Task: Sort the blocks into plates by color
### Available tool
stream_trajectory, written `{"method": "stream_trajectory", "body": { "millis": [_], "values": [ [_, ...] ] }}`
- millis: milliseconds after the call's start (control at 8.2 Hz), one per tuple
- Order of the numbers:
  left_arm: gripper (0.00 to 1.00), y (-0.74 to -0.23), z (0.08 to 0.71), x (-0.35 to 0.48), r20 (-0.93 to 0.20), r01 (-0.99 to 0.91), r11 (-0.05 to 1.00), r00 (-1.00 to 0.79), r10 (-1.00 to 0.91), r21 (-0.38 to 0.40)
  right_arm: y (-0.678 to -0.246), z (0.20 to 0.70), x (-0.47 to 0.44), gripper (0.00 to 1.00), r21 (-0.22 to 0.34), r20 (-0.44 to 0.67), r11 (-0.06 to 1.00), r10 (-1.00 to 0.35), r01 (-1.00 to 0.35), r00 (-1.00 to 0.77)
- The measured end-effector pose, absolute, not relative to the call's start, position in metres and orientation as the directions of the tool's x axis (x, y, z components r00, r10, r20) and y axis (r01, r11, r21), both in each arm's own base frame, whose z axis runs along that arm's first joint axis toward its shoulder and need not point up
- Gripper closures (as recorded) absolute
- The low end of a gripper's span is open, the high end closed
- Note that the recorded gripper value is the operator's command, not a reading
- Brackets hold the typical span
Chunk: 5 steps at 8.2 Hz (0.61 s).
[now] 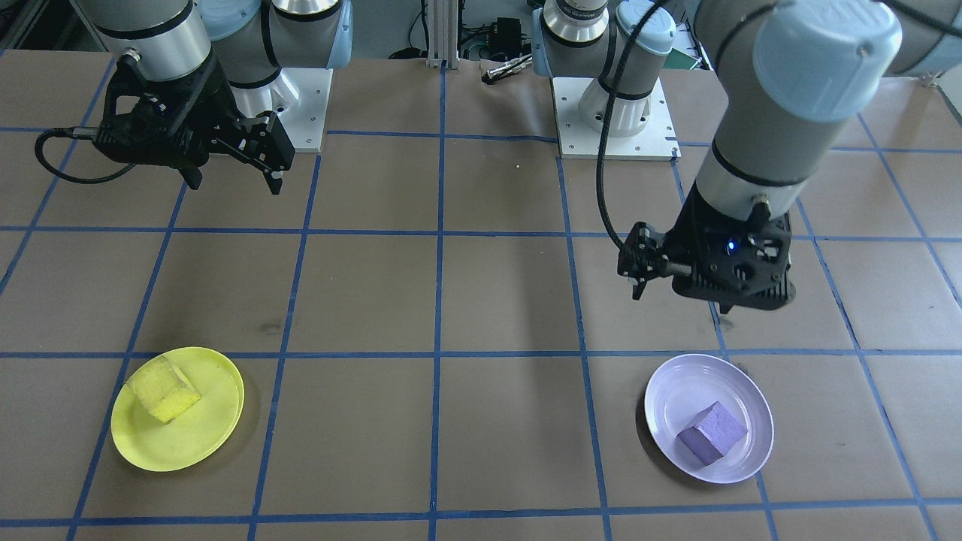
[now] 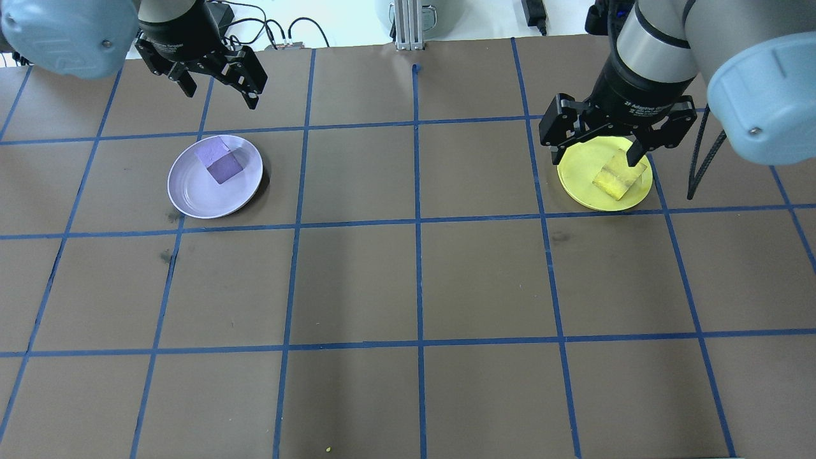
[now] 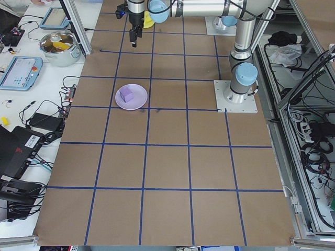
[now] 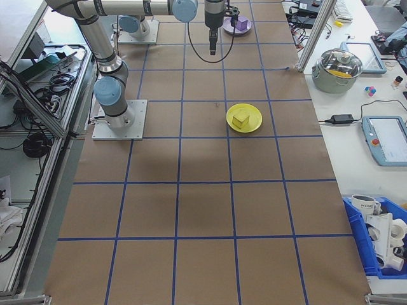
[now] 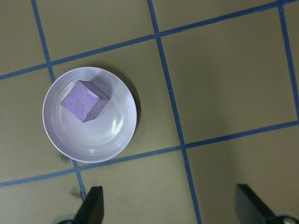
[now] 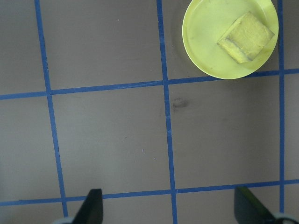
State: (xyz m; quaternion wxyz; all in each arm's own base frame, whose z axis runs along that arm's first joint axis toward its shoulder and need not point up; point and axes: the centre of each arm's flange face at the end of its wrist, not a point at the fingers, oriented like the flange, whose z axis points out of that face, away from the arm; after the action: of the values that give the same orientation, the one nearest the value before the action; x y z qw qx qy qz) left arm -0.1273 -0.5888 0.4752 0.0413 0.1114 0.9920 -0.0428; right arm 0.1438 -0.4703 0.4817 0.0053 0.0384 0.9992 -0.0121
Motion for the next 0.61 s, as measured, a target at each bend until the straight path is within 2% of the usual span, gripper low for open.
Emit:
{"method": "stream_trajectory", "body": {
  "millis": [366, 610],
  "values": [
    [0.00, -0.512, 0.546, -0.141, -0.076, 0.157, 0.984, -0.986, 0.150, -0.090, -0.470, 0.482, 0.144, 0.00, -0.024, -0.012, 0.997, 0.077, 0.077, -0.997],
    [0.00, -0.485, 0.567, -0.138, -0.071, 0.137, 0.985, -0.989, 0.130, -0.109, -0.470, 0.482, 0.144, 0.00, -0.024, -0.012, 0.997, 0.077, 0.077, -0.997]
  ]
}}
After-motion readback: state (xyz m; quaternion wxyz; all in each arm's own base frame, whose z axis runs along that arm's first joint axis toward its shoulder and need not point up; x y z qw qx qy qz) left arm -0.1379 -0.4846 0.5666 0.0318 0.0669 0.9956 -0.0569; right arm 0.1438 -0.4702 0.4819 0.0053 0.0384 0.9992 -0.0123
